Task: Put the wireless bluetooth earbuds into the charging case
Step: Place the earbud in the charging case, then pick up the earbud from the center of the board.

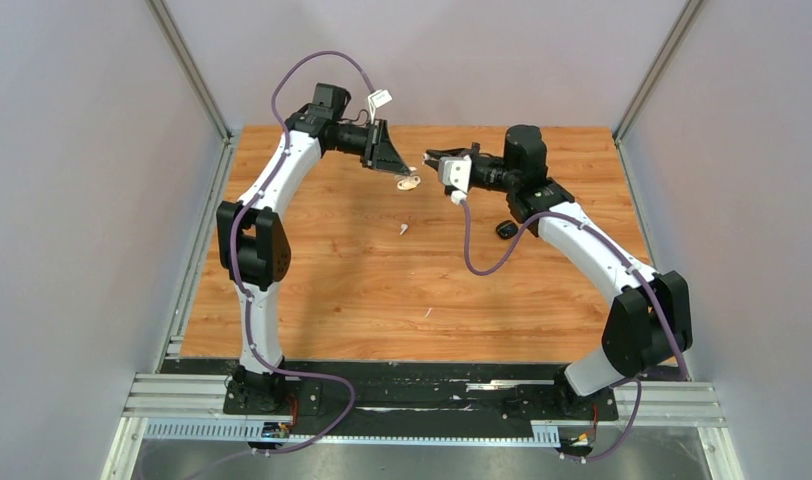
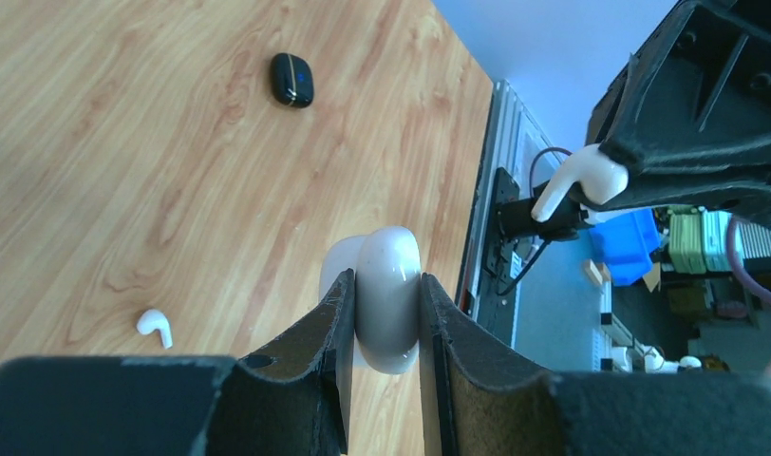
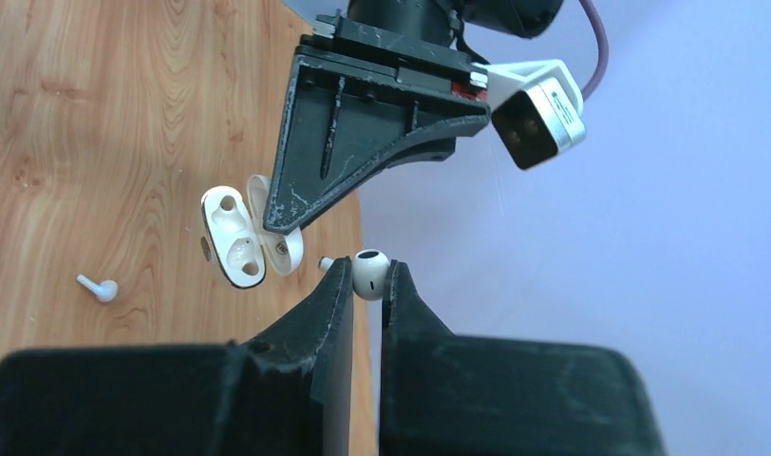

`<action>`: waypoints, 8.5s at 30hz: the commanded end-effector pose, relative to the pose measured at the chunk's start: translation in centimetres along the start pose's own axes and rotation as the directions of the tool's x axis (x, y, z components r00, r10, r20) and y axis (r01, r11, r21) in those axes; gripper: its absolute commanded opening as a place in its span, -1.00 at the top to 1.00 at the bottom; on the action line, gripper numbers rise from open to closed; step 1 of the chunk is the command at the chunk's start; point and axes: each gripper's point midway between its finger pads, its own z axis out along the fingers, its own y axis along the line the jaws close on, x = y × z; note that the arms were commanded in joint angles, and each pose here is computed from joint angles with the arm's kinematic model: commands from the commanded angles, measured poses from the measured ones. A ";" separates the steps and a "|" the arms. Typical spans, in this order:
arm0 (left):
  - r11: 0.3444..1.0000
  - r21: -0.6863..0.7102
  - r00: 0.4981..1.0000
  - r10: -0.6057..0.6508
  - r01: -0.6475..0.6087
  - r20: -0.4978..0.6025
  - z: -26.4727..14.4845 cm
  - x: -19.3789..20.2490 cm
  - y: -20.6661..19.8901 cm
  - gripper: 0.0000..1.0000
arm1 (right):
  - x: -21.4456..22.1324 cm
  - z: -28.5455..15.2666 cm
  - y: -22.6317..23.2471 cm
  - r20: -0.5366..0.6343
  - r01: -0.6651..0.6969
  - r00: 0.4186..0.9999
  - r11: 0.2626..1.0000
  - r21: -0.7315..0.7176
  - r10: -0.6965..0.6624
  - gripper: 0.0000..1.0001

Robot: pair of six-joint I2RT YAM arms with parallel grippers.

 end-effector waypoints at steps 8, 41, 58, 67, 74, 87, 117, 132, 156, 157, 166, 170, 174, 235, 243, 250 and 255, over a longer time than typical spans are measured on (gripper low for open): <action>0.995 0.100 1.000 -0.016 0.018 -0.026 -0.2 0.6 -1.9 1.00 | -1.7 0.9 2.1 0.138 0.390 0.915 0.920 -0.051 -0.380 1.00; 0.985 0.166 0.999 -0.034 0.037 -0.018 -0.4 0.4 -3.4 1.00 | 0.8 2.1 5.2 0.123 0.453 0.891 0.877 -0.161 -0.438 1.00; 0.980 0.190 0.998 -0.062 0.064 -0.018 -0.3 0.1 -3.5 1.00 | 2.9 2.5 4.6 0.045 0.547 0.835 0.821 -0.161 -0.548 1.00; 0.929 0.334 0.986 -0.162 0.161 -0.027 -0.6 -2.5 -4.5 1.00 | 4.5 3.2 4.3 0.004 0.651 0.753 0.742 -0.160 -0.659 1.00; 0.926 0.340 0.986 -0.165 0.166 -0.031 -0.5 -2.5 -4.4 1.00 | 5.4 3.5 3.5 -0.049 0.670 0.728 0.726 -0.156 -0.683 1.00; 0.925 0.337 0.984 -0.173 0.174 -0.032 -0.5 -2.4 -4.5 1.00 | 5.7 3.6 5.5 -0.030 0.658 0.733 0.720 -0.221 -0.680 0.77; 0.925 0.334 0.983 -0.182 0.183 -0.033 -0.3 -2.2 -4.0 1.00 | 3.3 2.7 1.4 -0.150 0.311 0.932 0.940 -0.139 -0.330 0.25; 0.924 0.334 0.982 -0.184 0.185 -0.034 -0.2 -2.3 -3.8 1.00 | 1.0 1.5 2.1 -0.108 0.066 0.991 0.984 -0.164 -0.085 0.08; 0.969 0.191 0.982 -0.172 0.155 0.080 -1.7 -3.5 -1.8 1.00 | 5.0 -1.8 2.3 -0.210 -0.834 0.542 0.552 -0.009 0.814 0.02; 0.972 0.171 0.980 -0.180 0.163 0.089 -2.2 -3.5 -1.5 1.00 | 5.8 -1.4 2.8 -0.222 -0.863 0.492 0.506 0.007 0.842 0.05; 0.960 -0.016 0.937 -0.268 0.278 0.222 -8.1 -2.6 2.3 1.00 | 13.2 2.3 8.9 -0.346 -0.941 0.109 0.209 0.267 0.932 0.15; 0.953 -0.036 0.928 -0.284 0.301 0.242 -9.5 -1.6 2.3 1.00 | 14.3 4.5 12.4 -0.404 -0.934 0.035 0.174 0.313 0.914 0.17; 0.952 -0.049 0.930 -0.282 0.302 0.237 -9.8 -0.8 1.5 1.00 | 16.5 6.3 15.1 -0.413 -0.902 -0.068 0.121 0.414 0.908 0.26; 0.931 -0.025 0.911 -0.349 0.363 0.218 -9.3 -0.1 2.5 1.00 | 16.8 6.8 21.8 -0.620 -0.887 0.177 0.397 0.236 0.764 0.73; 0.930 -0.033 0.911 -0.352 0.367 0.214 -9.1 0.2 2.9 1.00 | 12.9 5.5 15.7 -0.504 -0.890 0.307 0.430 0.148 0.808 1.00; 0.941 -0.083 0.934 -0.310 0.329 0.179 -8.3 1.0 3.9 1.00 | 7.4 2.4 7.5 -0.259 -0.746 0.627 0.662 0.072 0.735 1.00; 0.958 -0.078 0.955 -0.262 0.275 0.139 -6.8 0.9 3.3 1.00 | 2.1 1.2 2.0 -0.088 -0.550 0.829 0.833 0.059 0.553 1.00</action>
